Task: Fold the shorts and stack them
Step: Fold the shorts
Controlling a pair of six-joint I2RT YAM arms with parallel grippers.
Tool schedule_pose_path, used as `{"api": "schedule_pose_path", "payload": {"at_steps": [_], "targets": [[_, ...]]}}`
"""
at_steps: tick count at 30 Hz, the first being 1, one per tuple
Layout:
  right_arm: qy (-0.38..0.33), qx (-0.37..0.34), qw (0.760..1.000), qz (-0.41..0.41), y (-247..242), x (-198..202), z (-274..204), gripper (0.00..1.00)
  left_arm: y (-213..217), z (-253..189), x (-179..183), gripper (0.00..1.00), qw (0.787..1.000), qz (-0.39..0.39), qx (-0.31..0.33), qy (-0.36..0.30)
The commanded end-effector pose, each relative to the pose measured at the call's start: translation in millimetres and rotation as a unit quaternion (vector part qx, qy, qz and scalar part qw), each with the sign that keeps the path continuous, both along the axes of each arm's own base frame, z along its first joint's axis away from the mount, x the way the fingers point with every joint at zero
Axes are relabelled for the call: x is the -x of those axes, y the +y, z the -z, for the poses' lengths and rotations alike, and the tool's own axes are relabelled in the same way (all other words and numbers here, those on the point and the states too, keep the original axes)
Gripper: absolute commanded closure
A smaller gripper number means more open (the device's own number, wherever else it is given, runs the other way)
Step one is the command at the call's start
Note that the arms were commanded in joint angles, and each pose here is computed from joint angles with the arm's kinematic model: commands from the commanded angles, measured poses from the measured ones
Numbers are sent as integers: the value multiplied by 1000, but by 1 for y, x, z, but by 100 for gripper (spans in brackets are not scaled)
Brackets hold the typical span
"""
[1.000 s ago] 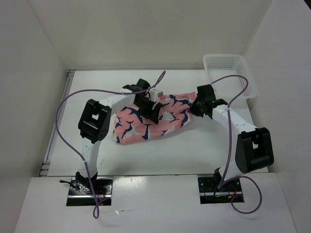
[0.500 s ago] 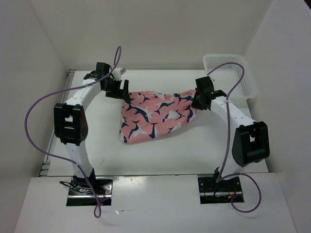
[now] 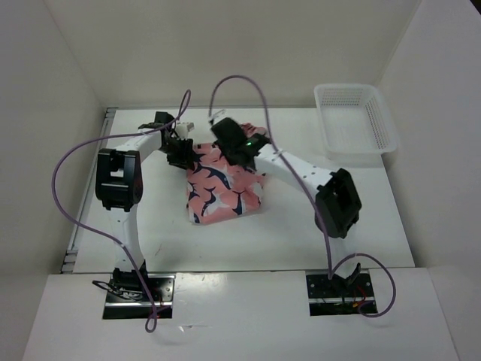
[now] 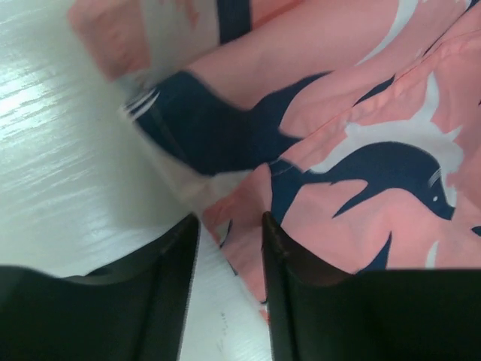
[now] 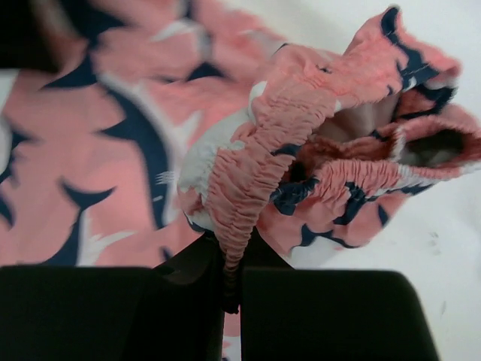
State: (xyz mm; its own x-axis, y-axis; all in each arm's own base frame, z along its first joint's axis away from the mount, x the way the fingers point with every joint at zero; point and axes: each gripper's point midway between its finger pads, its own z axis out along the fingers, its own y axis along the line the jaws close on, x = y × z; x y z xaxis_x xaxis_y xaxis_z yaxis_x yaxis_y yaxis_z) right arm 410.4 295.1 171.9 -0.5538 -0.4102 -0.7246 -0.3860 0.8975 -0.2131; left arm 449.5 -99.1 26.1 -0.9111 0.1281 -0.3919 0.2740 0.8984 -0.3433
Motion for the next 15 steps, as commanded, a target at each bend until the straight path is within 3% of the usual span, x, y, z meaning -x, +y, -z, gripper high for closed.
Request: {"api": "schedule_pose_path", "payload": {"at_steps": [1, 3, 7, 15], "targets": [[-17, 71, 994, -80, 46, 12, 12, 100, -6, 26, 16, 56, 999, 10, 24, 48], [7, 81, 989, -125, 83, 34, 39, 100, -11, 27, 20, 60, 997, 15, 41, 58], [4, 48, 985, -166, 141, 44, 45, 100, -17, 27, 22, 62, 996, 20, 56, 64], [54, 11, 969, -242, 182, 82, 60, 100, -10, 25, 15, 62, 996, 13, 61, 59]]}}
